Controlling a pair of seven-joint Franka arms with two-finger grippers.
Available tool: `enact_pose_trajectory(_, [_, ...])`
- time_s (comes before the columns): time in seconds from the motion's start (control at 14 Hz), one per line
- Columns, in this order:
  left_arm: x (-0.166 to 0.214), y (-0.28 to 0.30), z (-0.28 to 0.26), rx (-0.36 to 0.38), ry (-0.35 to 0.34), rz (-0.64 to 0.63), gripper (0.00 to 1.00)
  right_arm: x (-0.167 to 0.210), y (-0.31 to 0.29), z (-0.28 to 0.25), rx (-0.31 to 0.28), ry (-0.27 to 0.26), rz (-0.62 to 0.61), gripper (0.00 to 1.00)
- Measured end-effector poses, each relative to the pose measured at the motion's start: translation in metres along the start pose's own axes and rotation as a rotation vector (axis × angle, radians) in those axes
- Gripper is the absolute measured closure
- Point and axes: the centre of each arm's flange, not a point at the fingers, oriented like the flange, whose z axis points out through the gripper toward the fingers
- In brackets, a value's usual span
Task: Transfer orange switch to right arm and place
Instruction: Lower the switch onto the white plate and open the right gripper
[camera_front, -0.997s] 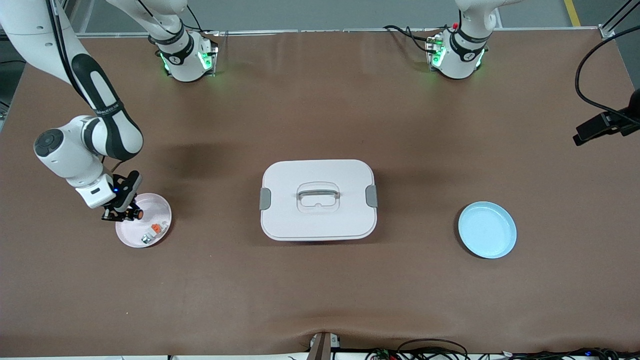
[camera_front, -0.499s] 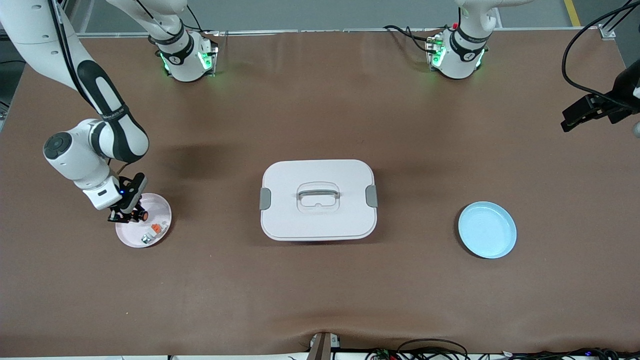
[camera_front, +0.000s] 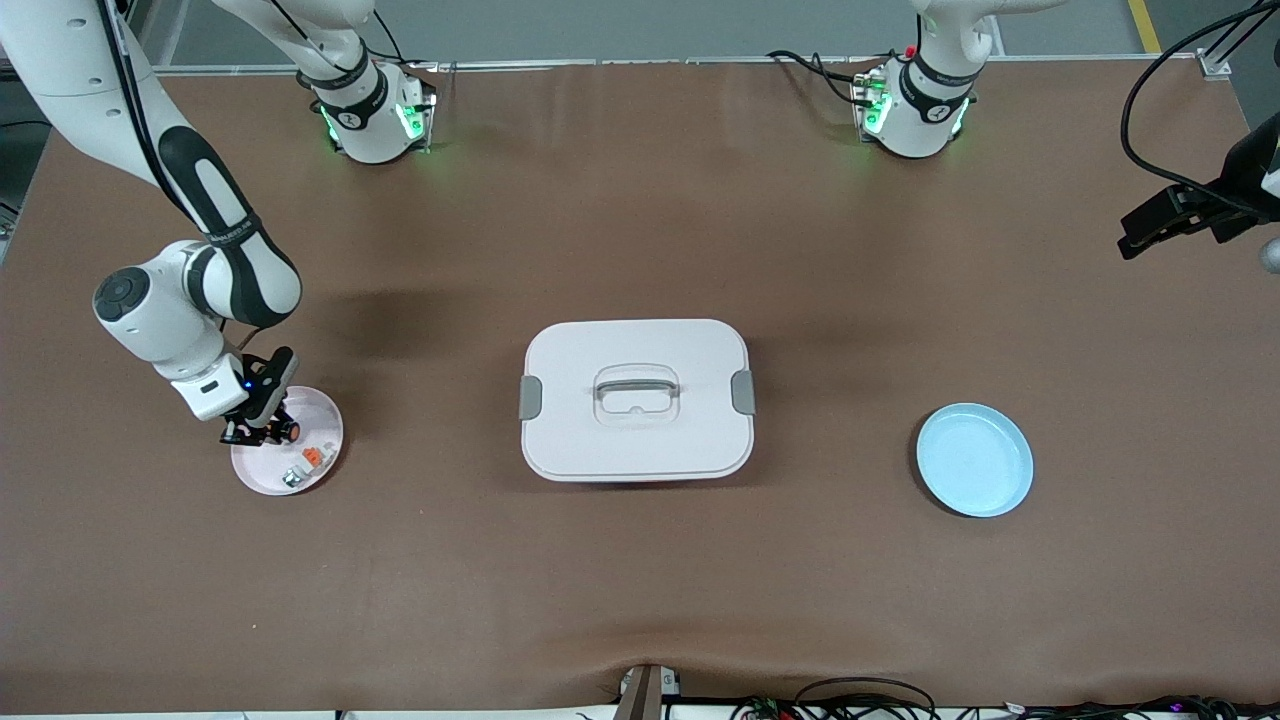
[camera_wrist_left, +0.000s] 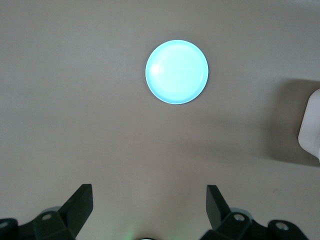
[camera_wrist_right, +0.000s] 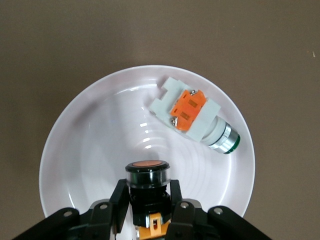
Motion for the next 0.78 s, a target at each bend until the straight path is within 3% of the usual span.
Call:
enact_pose_trajectory(0.43, [0.0007,0.0000,0.0000,0.010,0.007,0.005,0.00,-0.0019,-0.0015,0.0048,0.006,0.003,0.017,0.62])
enact_pose_trajectory(0.57, [0.0011,0.0036,-0.0018,0.032,0.023,0.025,0.00,-0.0024,-0.0017,0.0054,0.007,0.004,0.021,0.47])
enact_pose_trajectory(0.78, [0.0006,0.0086,-0.0031,0.033,0.029,0.035,0.00,-0.0025,-0.0022,0.0067,0.009,0.004,0.022,0.17])
